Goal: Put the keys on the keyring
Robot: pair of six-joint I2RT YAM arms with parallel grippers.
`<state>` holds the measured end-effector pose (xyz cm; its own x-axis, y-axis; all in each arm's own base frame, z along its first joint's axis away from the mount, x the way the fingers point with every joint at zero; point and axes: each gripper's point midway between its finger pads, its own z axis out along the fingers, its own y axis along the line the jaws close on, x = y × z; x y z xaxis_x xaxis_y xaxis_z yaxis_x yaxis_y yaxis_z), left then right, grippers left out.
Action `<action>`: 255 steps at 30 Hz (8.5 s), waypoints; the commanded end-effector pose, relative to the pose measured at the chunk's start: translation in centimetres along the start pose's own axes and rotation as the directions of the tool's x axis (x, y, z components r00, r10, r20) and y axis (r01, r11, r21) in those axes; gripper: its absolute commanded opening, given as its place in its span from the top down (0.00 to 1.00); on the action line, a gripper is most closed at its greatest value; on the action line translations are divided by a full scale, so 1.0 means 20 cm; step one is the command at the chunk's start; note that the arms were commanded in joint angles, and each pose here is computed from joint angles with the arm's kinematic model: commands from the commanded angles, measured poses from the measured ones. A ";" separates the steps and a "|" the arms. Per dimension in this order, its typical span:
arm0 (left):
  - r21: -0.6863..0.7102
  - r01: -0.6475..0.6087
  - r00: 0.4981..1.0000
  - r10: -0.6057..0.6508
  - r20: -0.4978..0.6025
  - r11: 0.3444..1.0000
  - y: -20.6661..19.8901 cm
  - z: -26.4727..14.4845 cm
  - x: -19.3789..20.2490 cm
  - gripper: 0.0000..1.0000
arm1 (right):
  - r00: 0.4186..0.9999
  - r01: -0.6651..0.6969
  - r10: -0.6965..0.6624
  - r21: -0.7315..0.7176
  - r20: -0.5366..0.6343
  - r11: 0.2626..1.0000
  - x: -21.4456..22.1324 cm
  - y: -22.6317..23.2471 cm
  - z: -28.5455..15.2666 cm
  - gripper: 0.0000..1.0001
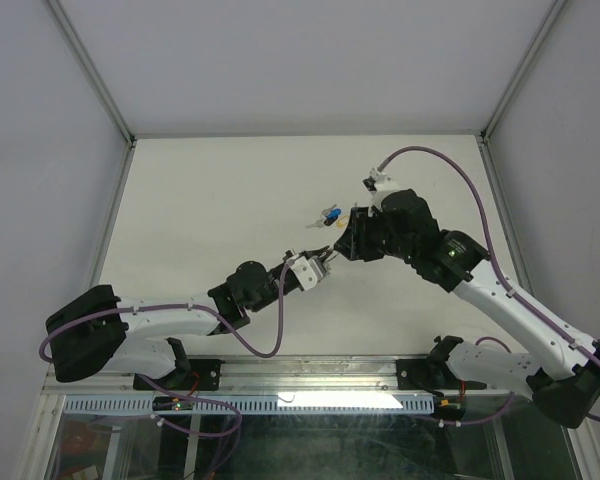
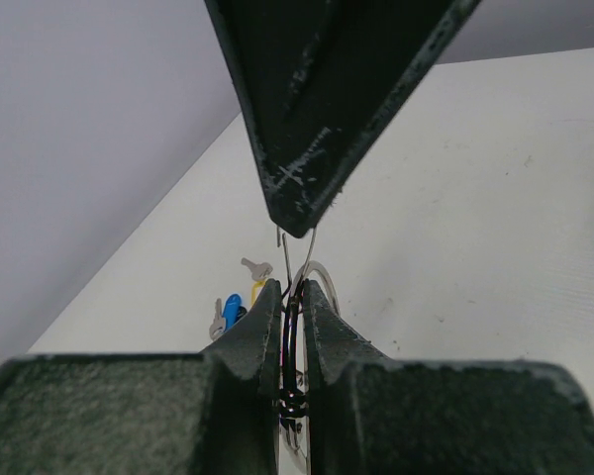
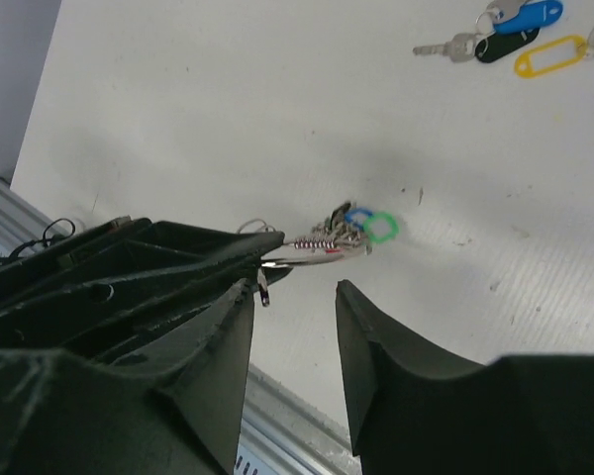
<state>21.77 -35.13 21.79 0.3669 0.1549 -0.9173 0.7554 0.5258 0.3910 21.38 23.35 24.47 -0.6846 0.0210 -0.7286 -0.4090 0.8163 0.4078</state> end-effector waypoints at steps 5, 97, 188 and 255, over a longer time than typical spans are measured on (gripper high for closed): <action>-0.045 0.004 0.992 0.001 0.125 0.999 0.06 -0.01 -0.19 1.00 | 0.999 0.009 -0.014 -0.135 -0.043 0.991 0.00 0.09 -0.04 0.60; -0.081 0.030 0.993 -0.020 0.117 0.996 0.10 0.00 -0.22 1.00 | 0.986 0.120 -0.095 -0.186 0.139 0.975 -0.11 0.09 -0.09 0.60; -0.004 -0.014 0.991 0.014 0.130 1.000 0.02 0.00 -0.25 0.98 | 0.945 0.322 -0.270 -0.359 0.187 0.876 0.00 0.19 0.01 1.00; -0.010 -0.067 0.994 0.068 0.081 0.998 0.02 0.00 -0.20 0.84 | 0.969 0.241 -0.210 -0.301 0.131 0.923 -0.02 0.15 0.01 1.00</action>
<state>20.63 -35.17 20.84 0.4068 0.2277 -0.8847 0.7534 0.4640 0.4659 20.03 25.74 22.02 -0.5817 -0.1417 -0.8009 -0.6894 0.6083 0.3932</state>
